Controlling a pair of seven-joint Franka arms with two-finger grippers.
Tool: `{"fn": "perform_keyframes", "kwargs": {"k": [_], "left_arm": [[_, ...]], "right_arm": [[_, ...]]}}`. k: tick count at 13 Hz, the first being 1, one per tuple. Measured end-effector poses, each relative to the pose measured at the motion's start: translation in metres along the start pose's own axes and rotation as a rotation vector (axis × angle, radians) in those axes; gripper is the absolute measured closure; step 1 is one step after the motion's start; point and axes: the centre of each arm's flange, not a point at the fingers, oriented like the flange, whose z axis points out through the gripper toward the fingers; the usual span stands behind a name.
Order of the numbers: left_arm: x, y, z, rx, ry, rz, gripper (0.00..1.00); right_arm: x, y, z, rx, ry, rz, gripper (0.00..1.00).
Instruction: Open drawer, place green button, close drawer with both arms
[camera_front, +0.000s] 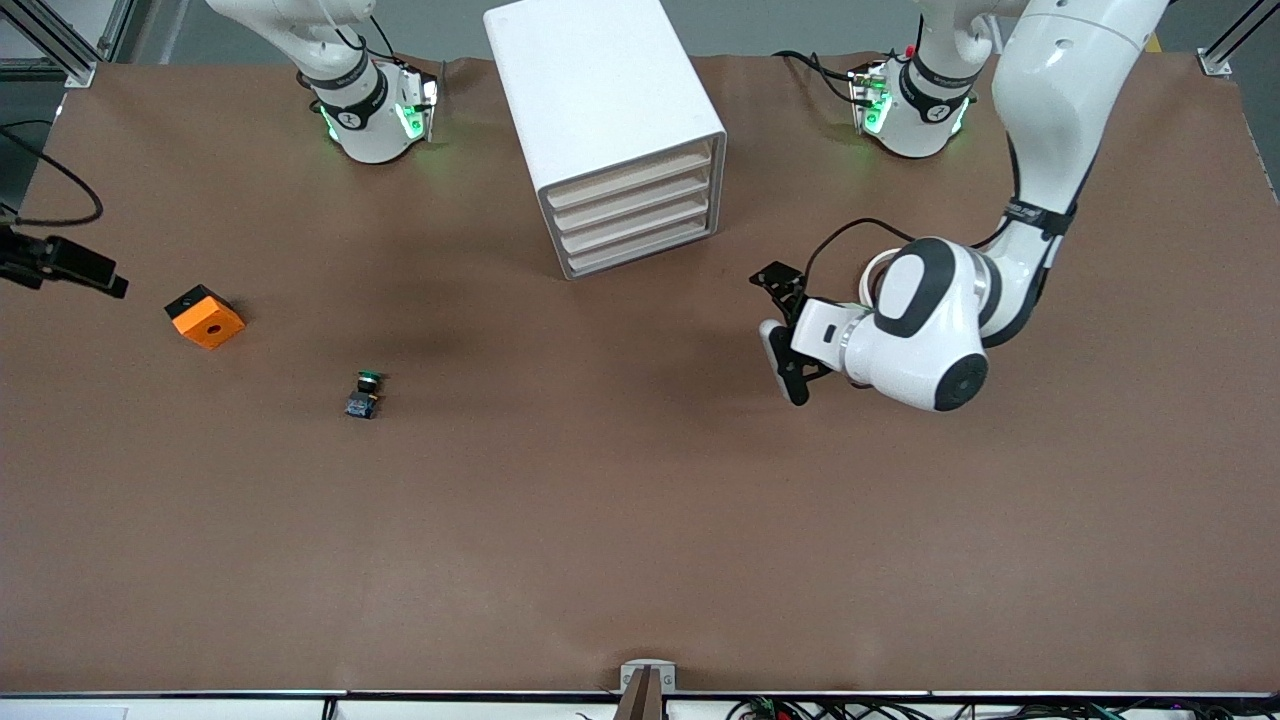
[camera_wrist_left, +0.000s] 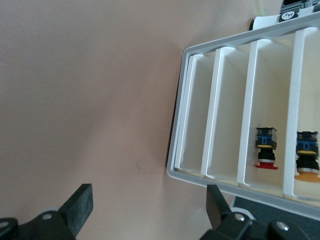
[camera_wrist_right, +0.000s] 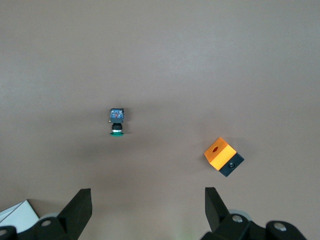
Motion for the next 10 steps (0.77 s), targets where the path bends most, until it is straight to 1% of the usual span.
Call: {"fn": "perform_keyframes", "kwargs": {"k": [3,6,9,10], "left_arm": [[0.003,-0.018,0.043,-0.073,-0.019,-0.021,0.0],[0.015,-0.003,0.07,-0.118,-0.032,-0.007,0.0],[0.013,-0.005,0.089,-0.163,-0.039,-0.022,0.0],[0.01,-0.009,0.098,-0.182,-0.043,-0.027,0.0]], "right_arm": [[0.008,0.002,0.011,-0.001,-0.016,0.0,0.0],[0.014,0.004,0.022,0.002,-0.032,0.003,0.0],[0.03,-0.01,0.048,0.057,-0.007,-0.007,0.0],[0.034,-0.02,0.065,0.061,-0.003,-0.011,0.0]]}}
